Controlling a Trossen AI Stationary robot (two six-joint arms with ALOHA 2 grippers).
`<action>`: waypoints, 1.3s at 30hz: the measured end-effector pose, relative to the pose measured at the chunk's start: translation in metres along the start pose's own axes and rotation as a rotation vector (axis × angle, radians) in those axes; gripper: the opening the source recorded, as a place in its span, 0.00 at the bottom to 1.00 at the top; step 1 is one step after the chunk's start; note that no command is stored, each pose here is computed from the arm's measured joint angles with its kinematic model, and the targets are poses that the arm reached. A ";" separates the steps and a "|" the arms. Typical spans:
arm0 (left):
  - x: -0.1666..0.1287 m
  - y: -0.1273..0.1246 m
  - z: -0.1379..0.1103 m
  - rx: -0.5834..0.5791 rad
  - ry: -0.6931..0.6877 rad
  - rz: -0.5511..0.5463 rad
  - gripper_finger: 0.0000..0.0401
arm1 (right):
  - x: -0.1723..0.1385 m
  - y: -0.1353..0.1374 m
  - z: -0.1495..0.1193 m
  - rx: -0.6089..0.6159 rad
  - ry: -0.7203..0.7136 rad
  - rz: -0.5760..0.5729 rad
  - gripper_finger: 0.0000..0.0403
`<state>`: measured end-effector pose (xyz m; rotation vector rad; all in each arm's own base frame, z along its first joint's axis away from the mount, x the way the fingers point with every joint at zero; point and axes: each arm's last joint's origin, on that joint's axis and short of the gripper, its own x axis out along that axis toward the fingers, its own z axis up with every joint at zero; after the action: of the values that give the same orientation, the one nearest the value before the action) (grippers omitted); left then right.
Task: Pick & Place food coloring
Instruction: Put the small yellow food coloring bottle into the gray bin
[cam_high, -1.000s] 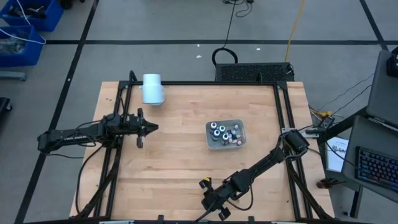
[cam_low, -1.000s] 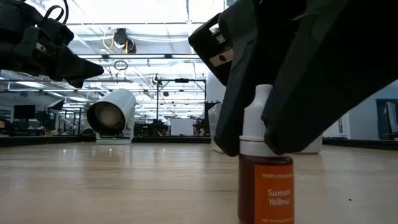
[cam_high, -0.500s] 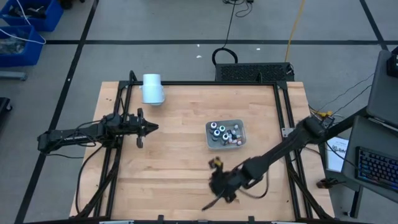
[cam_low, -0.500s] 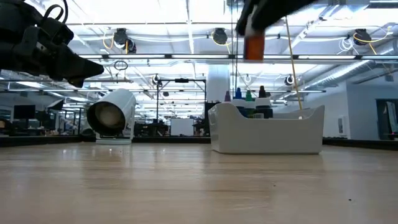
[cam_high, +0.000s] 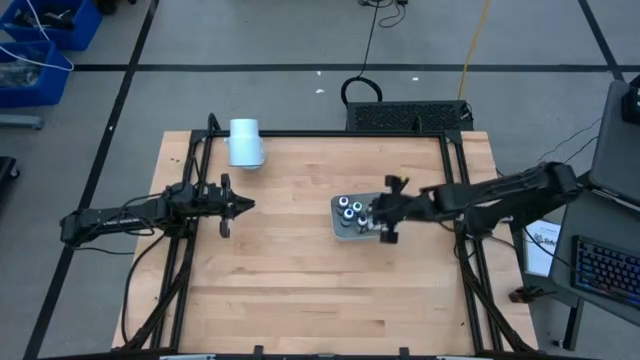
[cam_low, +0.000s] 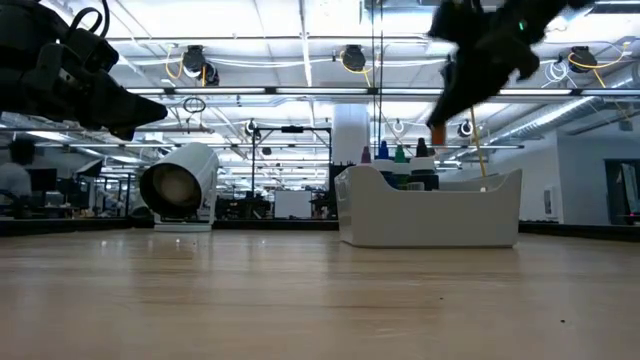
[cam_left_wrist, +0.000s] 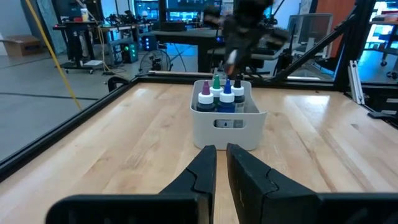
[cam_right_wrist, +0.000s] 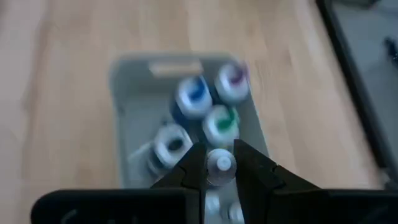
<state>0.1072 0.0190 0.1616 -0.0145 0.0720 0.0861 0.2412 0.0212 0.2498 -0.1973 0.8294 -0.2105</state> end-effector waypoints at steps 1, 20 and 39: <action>0.000 0.000 0.000 0.000 0.001 0.000 0.12 | 0.002 -0.006 -0.010 0.028 0.006 -0.001 0.12; 0.000 0.000 0.002 0.030 -0.023 0.002 0.12 | 0.032 -0.033 -0.077 0.147 0.114 0.058 0.12; 0.000 0.001 0.003 0.002 -0.028 0.018 0.12 | 0.048 -0.029 -0.087 0.170 0.125 0.093 0.12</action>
<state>0.1074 0.0196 0.1643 -0.0106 0.0441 0.1039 0.2044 -0.0270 0.1661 0.0139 0.9375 -0.2059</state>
